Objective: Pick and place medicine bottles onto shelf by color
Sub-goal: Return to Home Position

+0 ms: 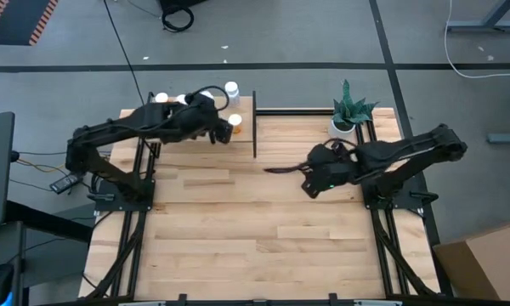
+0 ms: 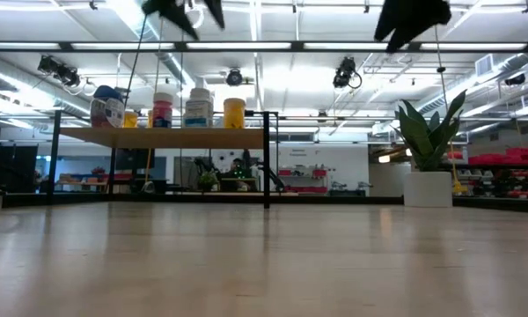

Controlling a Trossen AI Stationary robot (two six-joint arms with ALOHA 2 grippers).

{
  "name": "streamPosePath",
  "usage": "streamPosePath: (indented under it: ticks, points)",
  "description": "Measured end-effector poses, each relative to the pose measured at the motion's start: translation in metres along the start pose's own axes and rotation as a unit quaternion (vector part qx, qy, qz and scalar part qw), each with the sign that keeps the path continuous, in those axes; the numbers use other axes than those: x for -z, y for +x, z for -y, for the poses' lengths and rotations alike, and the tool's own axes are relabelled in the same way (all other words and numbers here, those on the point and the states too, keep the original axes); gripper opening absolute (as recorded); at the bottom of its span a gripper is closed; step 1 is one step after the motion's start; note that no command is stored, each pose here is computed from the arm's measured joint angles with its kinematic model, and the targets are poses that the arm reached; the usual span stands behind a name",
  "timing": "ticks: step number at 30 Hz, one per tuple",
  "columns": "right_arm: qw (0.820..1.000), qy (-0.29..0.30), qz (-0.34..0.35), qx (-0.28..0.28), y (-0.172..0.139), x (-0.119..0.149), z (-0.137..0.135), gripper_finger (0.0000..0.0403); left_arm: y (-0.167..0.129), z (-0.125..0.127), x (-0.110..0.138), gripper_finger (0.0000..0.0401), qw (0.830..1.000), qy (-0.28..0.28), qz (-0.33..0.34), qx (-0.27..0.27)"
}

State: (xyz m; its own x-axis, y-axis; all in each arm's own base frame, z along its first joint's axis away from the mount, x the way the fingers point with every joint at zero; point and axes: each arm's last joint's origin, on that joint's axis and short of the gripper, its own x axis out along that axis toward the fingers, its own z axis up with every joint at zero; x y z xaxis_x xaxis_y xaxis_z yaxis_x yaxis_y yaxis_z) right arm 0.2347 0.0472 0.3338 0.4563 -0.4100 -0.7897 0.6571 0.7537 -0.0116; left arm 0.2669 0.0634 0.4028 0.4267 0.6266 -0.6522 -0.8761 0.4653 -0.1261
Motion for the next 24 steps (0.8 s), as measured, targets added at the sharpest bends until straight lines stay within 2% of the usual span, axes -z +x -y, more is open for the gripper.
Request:
streamPosePath:
  ticks: [5,7,10,13,15,17,19,21,24]
  points:
    - [0.997,-0.082,0.011,-0.004,-0.024,0.005,0.021,0.0218,-0.048,0.017,0.000,0.0245,0.994,0.056,0.027,0.087]
    - [0.997,-0.082,0.008,0.000,-0.031,0.007,0.032,0.0201,-0.065,0.017,0.007,0.0201,0.991,0.071,0.028,0.113]
    - [0.999,-0.050,0.017,0.007,-0.038,0.009,0.041,0.0175,-0.081,0.014,0.025,0.0118,0.986,0.093,0.022,0.135]
    - [0.996,-0.046,0.077,-0.002,-0.044,0.005,0.038,0.0137,-0.091,0.008,0.044,0.0028,0.982,0.103,0.049,0.153]
    - [0.988,-0.075,0.127,-0.050,-0.049,0.000,0.030,0.0099,-0.092,0.005,0.060,0.0013,0.974,0.107,0.073,0.185]
    - [0.973,-0.117,0.153,-0.130,-0.050,-0.001,0.023,0.0054,-0.089,0.001,0.077,0.0013,0.961,0.103,0.099,0.236]
    - [0.952,-0.131,0.164,-0.221,-0.046,0.002,0.019,0.0017,-0.086,-0.007,0.092,0.0006,0.941,0.093,0.129,0.299]
    - [0.931,-0.123,0.175,-0.294,-0.038,0.008,0.020,0.0009,-0.080,-0.017,0.104,0.0005,0.911,0.075,0.162,0.371]
    - [0.913,-0.086,0.198,-0.346,-0.014,0.024,0.028,0.0008,-0.061,-0.039,0.123,0.0004,0.865,0.030,0.203,0.459]
